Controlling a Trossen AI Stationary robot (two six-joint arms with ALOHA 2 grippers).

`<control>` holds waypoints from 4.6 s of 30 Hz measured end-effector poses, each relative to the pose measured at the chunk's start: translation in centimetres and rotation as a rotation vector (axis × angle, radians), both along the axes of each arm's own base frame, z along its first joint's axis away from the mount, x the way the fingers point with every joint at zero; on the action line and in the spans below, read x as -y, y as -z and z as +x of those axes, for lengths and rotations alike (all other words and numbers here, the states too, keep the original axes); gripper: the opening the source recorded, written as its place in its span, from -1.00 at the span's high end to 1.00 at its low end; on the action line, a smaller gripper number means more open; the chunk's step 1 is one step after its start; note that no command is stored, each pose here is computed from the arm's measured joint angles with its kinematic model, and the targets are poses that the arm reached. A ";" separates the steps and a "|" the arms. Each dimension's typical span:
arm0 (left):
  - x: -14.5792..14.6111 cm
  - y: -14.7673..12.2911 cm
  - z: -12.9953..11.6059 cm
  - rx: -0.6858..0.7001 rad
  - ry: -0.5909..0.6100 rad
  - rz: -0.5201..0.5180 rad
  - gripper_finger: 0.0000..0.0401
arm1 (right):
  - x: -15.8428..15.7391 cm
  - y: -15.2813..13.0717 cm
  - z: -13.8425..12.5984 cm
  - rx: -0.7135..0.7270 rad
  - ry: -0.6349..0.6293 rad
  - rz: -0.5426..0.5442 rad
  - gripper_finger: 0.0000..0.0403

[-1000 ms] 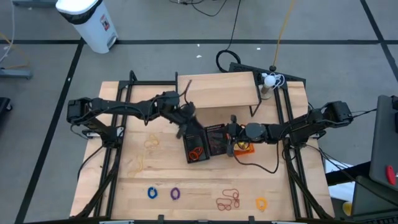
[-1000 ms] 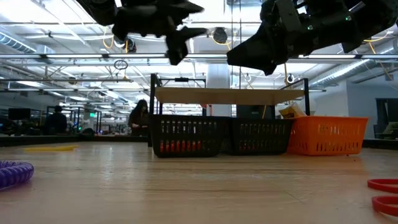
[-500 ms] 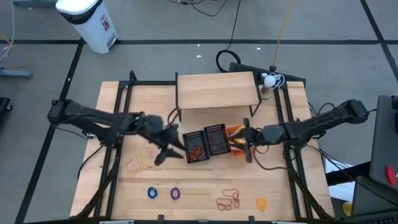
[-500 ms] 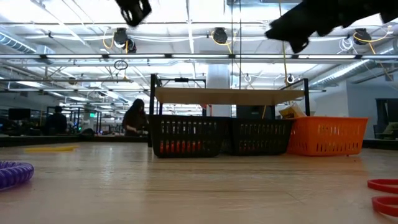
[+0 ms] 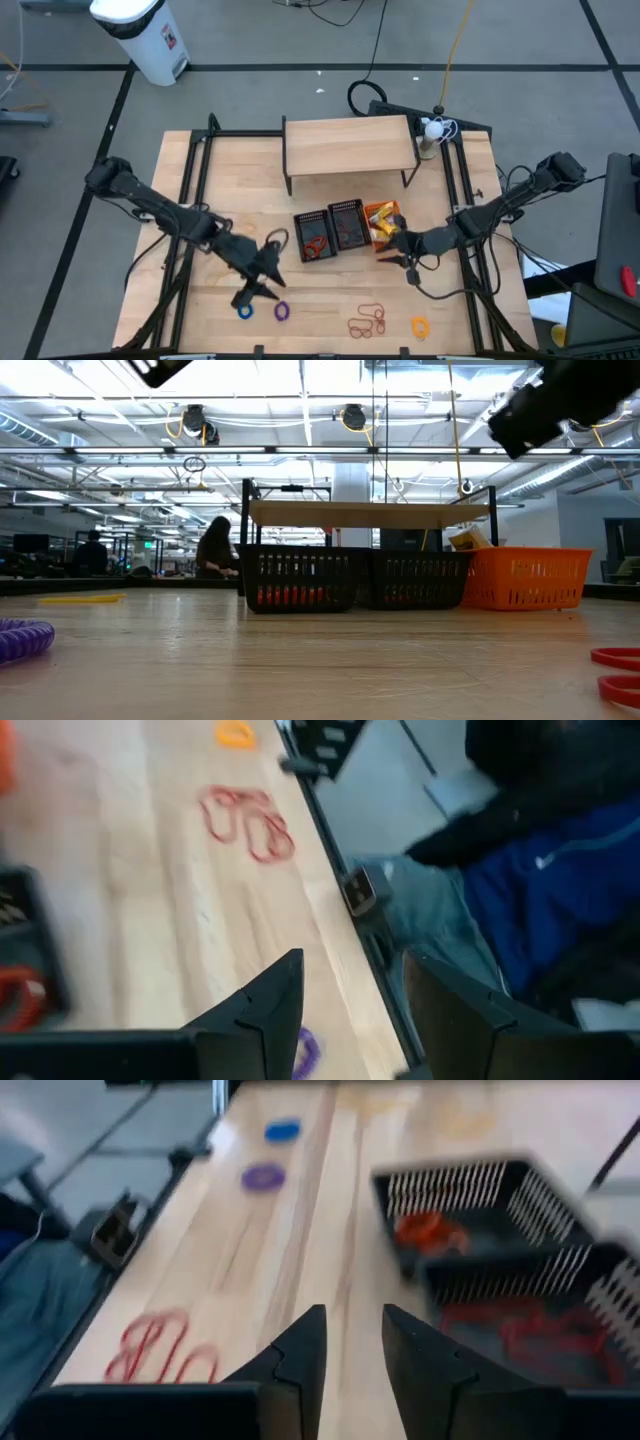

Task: Pick & Place Office Desk Supplies
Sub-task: Put the yellow spiral keychain tie into the left black bin

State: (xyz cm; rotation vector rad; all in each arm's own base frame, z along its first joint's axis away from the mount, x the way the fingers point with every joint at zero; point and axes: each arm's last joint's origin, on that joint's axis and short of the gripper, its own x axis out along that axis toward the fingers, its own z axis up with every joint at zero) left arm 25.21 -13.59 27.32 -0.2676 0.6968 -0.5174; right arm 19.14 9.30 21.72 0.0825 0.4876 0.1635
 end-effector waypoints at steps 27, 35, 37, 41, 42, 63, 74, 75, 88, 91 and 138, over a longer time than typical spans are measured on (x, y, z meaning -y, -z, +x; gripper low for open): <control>0.7 3.6 3.2 0.014 -0.314 0.111 0.15 | -8.3 6.4 -3.1 -0.721 0.078 0.656 0.56; 1.1 2.7 3.7 0.080 -0.349 -0.005 0.15 | -10.1 7.4 -4.8 -0.884 0.151 0.743 0.56; 1.1 2.5 3.7 0.094 -0.351 -0.019 0.15 | -10.3 7.4 -5.0 -0.881 0.135 0.740 0.56; 1.3 2.3 3.8 0.116 -0.347 -0.037 0.15 | -10.4 7.4 -5.0 -0.841 0.115 0.715 0.56; 1.3 2.2 3.8 0.118 -0.346 -0.039 0.15 | -10.3 7.4 -5.0 -0.825 0.113 0.704 0.56; 2.3 2.2 3.2 0.106 -0.324 -0.060 0.15 | -9.3 8.4 -5.8 -0.836 0.173 0.514 0.56; 2.4 2.2 3.2 0.097 -0.330 -0.072 0.15 | -10.3 8.0 -6.3 -0.698 0.080 0.461 0.56; 2.4 2.2 3.2 0.097 -0.331 -0.072 0.15 | -10.5 7.8 -6.3 -0.645 0.052 0.428 0.56; 2.8 2.2 3.0 0.095 -0.318 -0.076 0.15 | -9.6 9.8 -9.5 -0.087 -0.205 0.246 0.56; 3.1 2.2 2.8 0.098 -0.318 -0.072 0.15 | -7.9 10.9 -10.3 -0.051 -0.217 0.294 0.56; 4.4 1.4 2.2 0.196 -0.479 -0.128 0.15 | -5.2 13.2 -12.0 -0.102 -0.510 0.088 -0.06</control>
